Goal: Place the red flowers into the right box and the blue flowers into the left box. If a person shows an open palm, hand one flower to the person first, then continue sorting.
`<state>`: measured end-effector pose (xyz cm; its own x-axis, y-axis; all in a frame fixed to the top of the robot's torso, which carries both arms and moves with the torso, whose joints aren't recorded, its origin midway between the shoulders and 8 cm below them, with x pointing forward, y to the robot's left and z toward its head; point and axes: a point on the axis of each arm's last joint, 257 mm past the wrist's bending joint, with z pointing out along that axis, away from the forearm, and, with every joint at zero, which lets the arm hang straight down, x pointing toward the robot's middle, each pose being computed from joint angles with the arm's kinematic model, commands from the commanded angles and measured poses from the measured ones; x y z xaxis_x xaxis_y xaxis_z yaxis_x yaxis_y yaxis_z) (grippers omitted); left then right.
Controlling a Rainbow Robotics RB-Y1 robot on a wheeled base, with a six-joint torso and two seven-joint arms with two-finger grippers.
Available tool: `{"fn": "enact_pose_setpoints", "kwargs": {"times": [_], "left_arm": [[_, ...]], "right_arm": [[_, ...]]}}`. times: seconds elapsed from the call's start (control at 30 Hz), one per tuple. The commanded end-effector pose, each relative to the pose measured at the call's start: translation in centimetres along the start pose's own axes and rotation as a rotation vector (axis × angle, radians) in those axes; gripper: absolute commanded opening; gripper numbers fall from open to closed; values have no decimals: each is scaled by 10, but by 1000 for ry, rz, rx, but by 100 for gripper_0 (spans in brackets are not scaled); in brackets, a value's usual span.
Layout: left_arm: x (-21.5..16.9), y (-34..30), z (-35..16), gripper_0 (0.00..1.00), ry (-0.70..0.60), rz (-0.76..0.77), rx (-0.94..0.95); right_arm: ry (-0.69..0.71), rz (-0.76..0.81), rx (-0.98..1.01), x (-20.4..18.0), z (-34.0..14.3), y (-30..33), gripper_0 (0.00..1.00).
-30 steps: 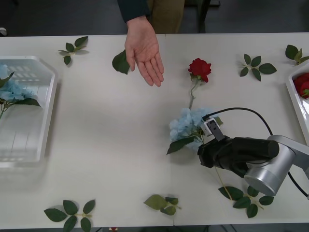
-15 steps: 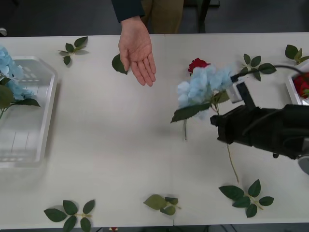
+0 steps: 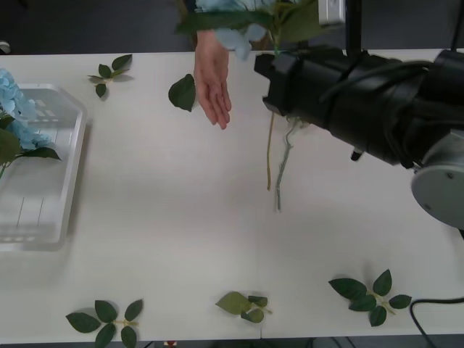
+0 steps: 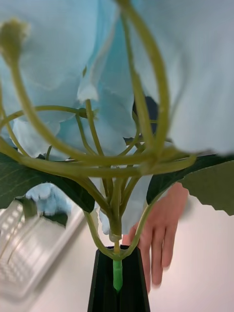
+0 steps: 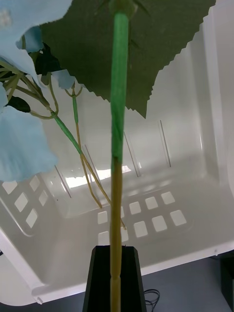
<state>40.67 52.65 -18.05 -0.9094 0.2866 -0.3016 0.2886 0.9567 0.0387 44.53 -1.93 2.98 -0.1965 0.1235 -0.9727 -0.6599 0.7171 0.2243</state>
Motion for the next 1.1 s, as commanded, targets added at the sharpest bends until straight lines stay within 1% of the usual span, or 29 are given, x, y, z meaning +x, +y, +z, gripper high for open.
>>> {"fn": "enact_pose_setpoints", "kwargs": {"times": [0.03, 0.13, 0.33, 0.77, 0.8, 0.83, 0.87, 0.9, 0.93, 1.1], "left_arm": [[6, 0, -1, 0, 20, 51, -5], [6, 0, -1, 0, 22, 52, -4], [8, 0, 0, 0, 25, 50, -6], [13, -1, 4, 0, 25, 46, 3], [15, -1, 6, 0, 23, 43, 8], [16, -2, 8, 0, 21, 40, 12], [18, -2, 12, 0, 17, 41, 12], [18, -2, 13, 0, 14, 40, 12], [19, -2, 16, 0, 11, 40, 13], [21, -3, 17, 0, 16, 42, 17]], "right_arm": [[-111, -94, -15, -48, 30, 24, 0], [-169, -120, 11, -68, 54, 21, 0], [-244, -102, 21, -91, 86, 4, 0], [-247, -100, 32, -91, 91, -6, 0], [-248, -102, 36, -91, 90, -7, 23], [-248, -104, 36, -90, 90, -7, 49], [-246, -106, 39, -90, 90, -8, 81], [-247, -105, 39, -90, 90, -8, 92], [-246, -106, 39, -89, 90, -8, 100], [-236, -110, 42, -85, 86, -13, 100]]}}
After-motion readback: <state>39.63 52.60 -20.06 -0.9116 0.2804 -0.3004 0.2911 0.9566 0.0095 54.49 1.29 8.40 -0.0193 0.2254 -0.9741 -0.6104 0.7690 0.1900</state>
